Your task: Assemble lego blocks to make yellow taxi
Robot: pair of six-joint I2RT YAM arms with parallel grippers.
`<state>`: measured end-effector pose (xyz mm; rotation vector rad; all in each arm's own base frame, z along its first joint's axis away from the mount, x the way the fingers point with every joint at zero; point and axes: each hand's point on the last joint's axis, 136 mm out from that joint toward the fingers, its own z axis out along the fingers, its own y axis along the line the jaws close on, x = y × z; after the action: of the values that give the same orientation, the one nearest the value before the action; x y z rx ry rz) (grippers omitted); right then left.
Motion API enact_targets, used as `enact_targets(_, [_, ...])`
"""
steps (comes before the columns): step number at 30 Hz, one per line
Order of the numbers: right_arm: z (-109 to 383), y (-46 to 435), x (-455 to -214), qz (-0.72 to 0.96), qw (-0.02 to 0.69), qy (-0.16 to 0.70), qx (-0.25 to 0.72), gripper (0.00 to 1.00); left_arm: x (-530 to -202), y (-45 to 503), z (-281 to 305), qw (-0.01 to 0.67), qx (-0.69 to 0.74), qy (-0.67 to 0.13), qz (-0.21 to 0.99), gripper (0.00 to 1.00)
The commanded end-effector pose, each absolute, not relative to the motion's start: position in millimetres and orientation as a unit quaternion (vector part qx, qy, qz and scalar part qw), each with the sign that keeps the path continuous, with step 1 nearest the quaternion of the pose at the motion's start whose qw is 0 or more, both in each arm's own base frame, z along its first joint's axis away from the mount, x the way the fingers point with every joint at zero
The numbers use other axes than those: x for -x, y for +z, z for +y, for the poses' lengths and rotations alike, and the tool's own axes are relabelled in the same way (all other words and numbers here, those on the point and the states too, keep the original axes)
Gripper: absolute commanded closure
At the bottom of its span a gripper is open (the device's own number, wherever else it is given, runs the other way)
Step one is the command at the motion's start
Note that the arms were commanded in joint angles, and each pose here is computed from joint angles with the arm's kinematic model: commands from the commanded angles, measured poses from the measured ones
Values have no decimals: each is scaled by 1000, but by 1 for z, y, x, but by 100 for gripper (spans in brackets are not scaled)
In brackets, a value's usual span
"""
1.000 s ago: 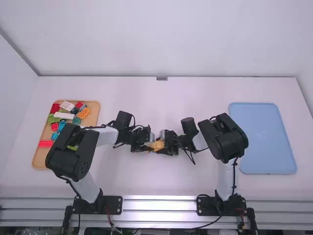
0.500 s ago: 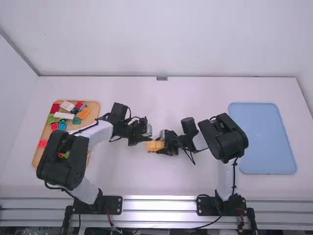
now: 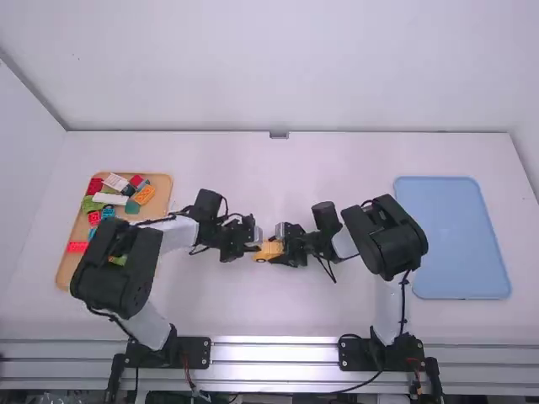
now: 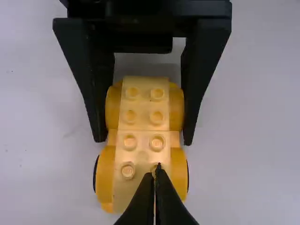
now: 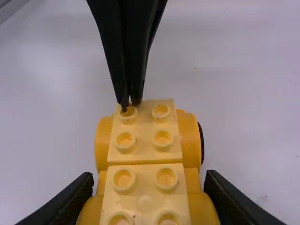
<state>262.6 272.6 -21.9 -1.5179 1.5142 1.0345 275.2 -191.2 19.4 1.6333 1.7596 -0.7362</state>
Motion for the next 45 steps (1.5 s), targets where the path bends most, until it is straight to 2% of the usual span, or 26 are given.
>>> enact_targets(1, [273,-30,-261,603,359,402,588,48,-268,9,-196,288,-621,-269,678,98])
enact_targets(10, [273,-30,-260,604,357,402,588,48,-282,37,-201,306,-616,-268,675,98])
enact_targets(17, [273,-30,-260,603,358,402,588,48,-272,51,-211,331,-644,-294,624,98])
enact_targets(19, [273,-30,-260,603,358,402,589,49,-272,38,-211,321,-637,-299,634,96])
enact_targets(26, [273,-30,-260,603,359,402,589,49,-265,2,-201,269,-623,-296,672,98])
enact_targets(32, [272,-31,-262,604,360,396,591,49,-273,13,-204,272,-624,-294,671,98])
enact_targets(34, [269,-32,-269,612,363,387,587,48,-281,37,-203,289,-629,-291,660,98])
enact_targets(36, [266,-32,-275,617,363,384,583,48,-291,70,-202,322,-631,-290,644,86])
enact_targets(39, [263,-32,-280,626,359,384,577,47,-306,104,-194,357,-620,-270,645,84])
enact_targets(40, [261,-32,-283,630,356,384,573,46,-312,118,-187,373,-612,-257,648,80])
enact_targets(41, [260,-32,-285,631,356,383,574,46,-315,126,-183,383,-606,-251,651,71])
enact_targets(42, [258,-33,-286,630,355,381,576,46,-318,136,-177,395,-596,-244,655,16])
enact_targets(43, [256,-34,-289,630,355,376,580,46,-321,146,-169,407,-584,-237,662,1])
enact_targets(45, [253,-35,-293,633,354,367,583,47,-325,158,-158,420,-564,-227,673,1])
